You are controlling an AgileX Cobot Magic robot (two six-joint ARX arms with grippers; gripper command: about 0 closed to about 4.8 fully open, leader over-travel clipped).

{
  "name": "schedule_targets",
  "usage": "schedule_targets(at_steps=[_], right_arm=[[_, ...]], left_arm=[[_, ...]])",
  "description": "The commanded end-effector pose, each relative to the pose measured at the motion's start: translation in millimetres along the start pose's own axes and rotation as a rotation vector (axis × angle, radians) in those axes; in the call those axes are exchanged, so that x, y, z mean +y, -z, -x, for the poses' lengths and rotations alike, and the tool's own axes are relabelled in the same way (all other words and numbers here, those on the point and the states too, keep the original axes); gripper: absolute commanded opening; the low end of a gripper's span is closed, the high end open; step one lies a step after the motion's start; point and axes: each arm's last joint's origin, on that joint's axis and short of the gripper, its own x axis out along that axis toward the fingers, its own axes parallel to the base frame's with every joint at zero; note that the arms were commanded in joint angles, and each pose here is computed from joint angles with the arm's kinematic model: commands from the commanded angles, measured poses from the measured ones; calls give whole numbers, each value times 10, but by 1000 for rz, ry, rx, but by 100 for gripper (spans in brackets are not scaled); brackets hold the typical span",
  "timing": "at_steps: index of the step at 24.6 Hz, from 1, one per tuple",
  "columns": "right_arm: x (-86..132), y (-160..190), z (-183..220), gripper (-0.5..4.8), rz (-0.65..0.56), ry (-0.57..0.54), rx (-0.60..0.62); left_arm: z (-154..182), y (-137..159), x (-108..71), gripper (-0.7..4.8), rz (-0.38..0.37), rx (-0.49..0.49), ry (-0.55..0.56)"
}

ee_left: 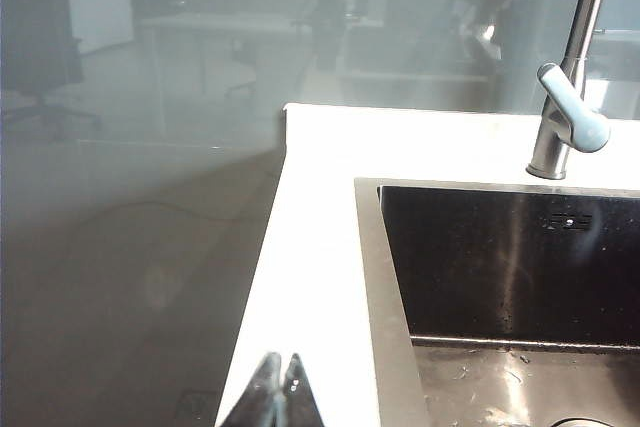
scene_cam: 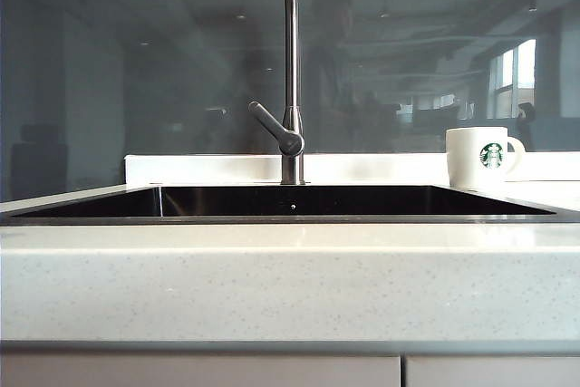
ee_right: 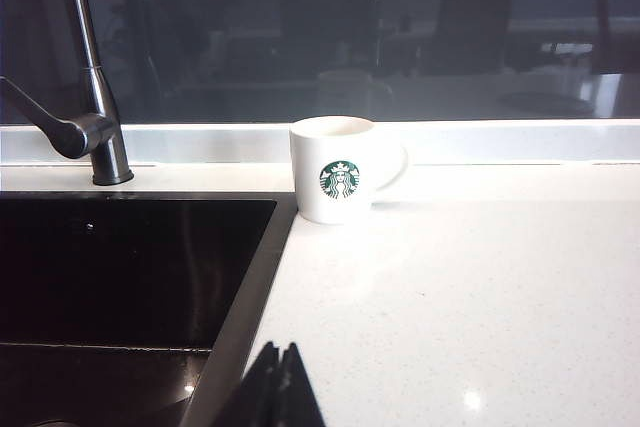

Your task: Pick up the mug next to the sink, go to the faucet to get some water, pour the water into the sink, and finally put the mug back to its place.

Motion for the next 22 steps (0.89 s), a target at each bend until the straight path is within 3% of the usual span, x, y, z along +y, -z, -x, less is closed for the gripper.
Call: schedule_targets(at_steps=[1, 22], right_arm=[[1, 10, -1, -3, -3, -3, -11], [2, 12, -1, -3, -3, -3, -9]], left_arm=[[1, -14, 1, -4, -2, -9, 1], [1, -14, 1, -4, -2, -8, 1]])
